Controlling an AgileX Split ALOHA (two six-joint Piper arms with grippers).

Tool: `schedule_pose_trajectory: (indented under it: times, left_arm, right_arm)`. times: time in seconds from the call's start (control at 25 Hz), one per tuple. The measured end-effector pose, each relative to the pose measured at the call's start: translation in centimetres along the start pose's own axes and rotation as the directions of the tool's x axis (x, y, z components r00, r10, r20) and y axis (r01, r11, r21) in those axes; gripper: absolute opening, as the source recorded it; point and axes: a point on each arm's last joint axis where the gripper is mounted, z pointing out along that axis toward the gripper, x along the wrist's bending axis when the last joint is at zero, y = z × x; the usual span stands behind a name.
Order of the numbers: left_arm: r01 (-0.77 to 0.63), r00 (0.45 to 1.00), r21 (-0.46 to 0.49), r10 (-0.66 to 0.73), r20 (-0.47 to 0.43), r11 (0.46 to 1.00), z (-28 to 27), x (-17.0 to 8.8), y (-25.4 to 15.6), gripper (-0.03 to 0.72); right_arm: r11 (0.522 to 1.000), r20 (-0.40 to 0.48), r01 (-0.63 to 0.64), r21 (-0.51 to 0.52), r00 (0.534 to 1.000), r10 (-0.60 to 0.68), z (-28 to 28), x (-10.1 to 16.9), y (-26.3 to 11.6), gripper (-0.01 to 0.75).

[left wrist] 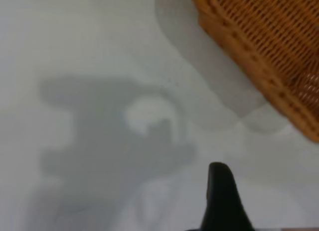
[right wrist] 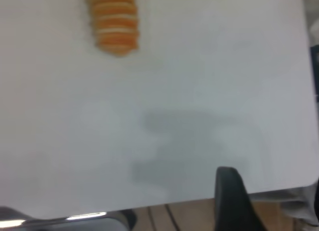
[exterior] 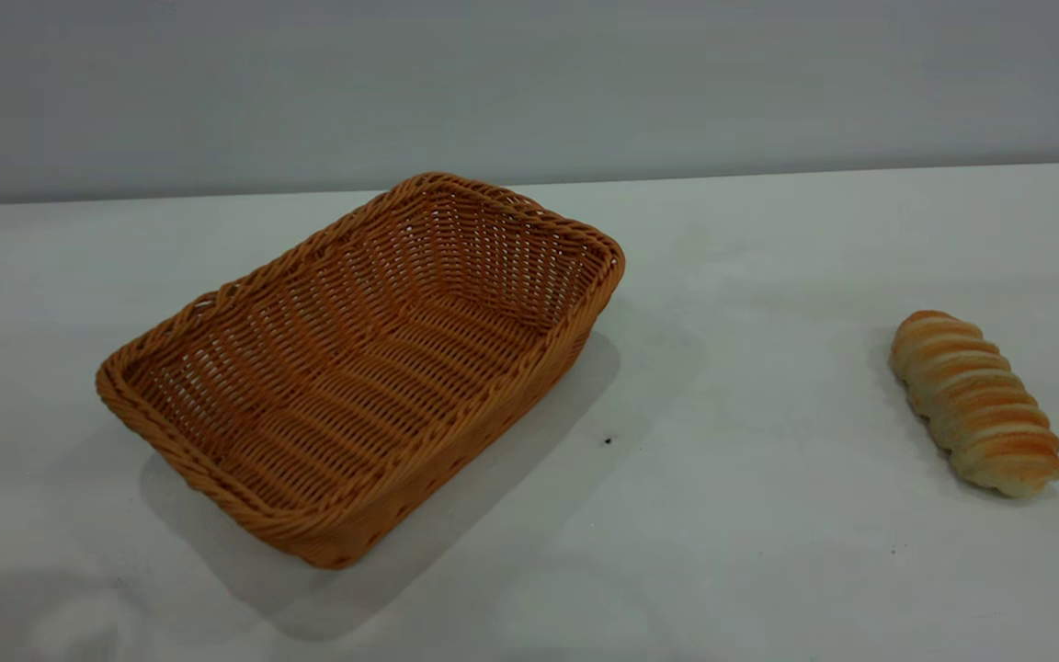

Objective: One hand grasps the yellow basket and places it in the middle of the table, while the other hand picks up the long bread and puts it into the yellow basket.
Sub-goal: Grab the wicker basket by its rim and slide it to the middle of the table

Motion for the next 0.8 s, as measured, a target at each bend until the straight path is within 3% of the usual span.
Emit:
schedule_pose_trajectory:
  times: [0.28,0.6,0.8]
  left_arm:
    - [0.096,0.995,0.095,-0.099,0.03,0.991,2.6,-1.7,3.3,0.512]
    - [0.163,0.986,0.284,-0.153,-0.06,0.945,7.8,-2.1,5.1,0.512]
    - [0.175,0.984,0.334,-0.154,-0.089,0.926,10.3,-2.2,5.8,0.512]
  right_arm:
    - [1.0,-0.049,-0.027,0.001,0.998,0.028,0.1,0.5,0.1,0.43]
    - [1.0,-0.109,-0.02,0.004,0.994,0.02,0.0,1.0,0.0,0.43]
    - [1.0,-0.124,-0.007,0.003,0.992,0.008,0.0,1.3,0.0,0.43]
